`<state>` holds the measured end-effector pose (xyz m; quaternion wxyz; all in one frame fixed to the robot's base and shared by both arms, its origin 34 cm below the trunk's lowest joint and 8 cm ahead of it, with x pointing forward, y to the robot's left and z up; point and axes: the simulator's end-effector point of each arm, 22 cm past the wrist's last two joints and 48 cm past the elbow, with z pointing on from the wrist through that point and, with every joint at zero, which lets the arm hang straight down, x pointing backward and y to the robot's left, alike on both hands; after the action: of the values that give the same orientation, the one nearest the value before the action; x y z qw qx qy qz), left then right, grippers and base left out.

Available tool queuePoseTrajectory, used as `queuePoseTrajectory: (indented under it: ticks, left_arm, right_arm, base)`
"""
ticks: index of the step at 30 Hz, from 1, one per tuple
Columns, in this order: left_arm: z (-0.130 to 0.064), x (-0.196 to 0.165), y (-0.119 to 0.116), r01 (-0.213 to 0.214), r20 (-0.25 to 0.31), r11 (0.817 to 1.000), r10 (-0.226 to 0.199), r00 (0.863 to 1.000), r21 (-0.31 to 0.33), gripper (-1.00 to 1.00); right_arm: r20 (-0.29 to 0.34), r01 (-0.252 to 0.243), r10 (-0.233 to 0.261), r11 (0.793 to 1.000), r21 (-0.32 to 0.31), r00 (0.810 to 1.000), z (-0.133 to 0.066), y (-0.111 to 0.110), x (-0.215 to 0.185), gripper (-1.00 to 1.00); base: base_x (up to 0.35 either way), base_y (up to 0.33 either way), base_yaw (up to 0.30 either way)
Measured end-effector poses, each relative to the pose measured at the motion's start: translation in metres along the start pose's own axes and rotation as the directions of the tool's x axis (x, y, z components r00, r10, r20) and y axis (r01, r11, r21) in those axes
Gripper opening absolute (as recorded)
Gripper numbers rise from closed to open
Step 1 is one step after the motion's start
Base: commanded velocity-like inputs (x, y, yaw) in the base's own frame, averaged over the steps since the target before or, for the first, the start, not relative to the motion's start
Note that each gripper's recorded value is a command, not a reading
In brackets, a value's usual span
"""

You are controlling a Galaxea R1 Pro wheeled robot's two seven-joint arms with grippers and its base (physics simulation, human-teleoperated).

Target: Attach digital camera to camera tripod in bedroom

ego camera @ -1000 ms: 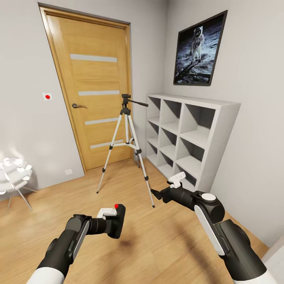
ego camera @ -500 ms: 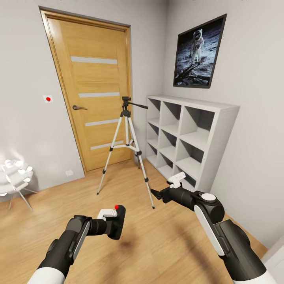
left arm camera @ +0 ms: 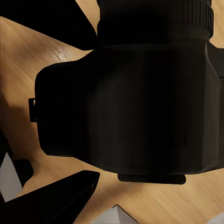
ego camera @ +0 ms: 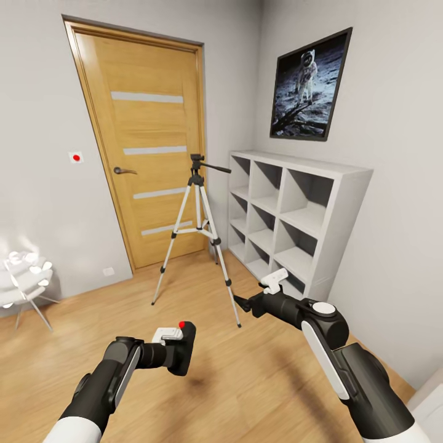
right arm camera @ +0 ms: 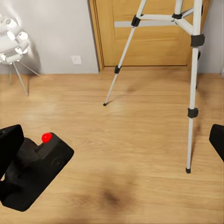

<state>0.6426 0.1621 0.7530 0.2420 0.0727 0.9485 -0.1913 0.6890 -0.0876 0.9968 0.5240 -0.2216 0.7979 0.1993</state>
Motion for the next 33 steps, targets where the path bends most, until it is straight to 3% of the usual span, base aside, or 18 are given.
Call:
queuePoseTrajectory:
  ticks: [33]
  left_arm:
    - [-0.037, -0.020, -0.019, -0.002, 0.001, 1.000, 0.002, 1.000, 0.003, -1.00]
  right_arm:
    - [-0.006, -0.009, 0.010, 1.000, 0.011, 1.000, -0.021, 0.000, -0.040, 1.00]
  base:
    - [0.000, 0.000, 0.000]
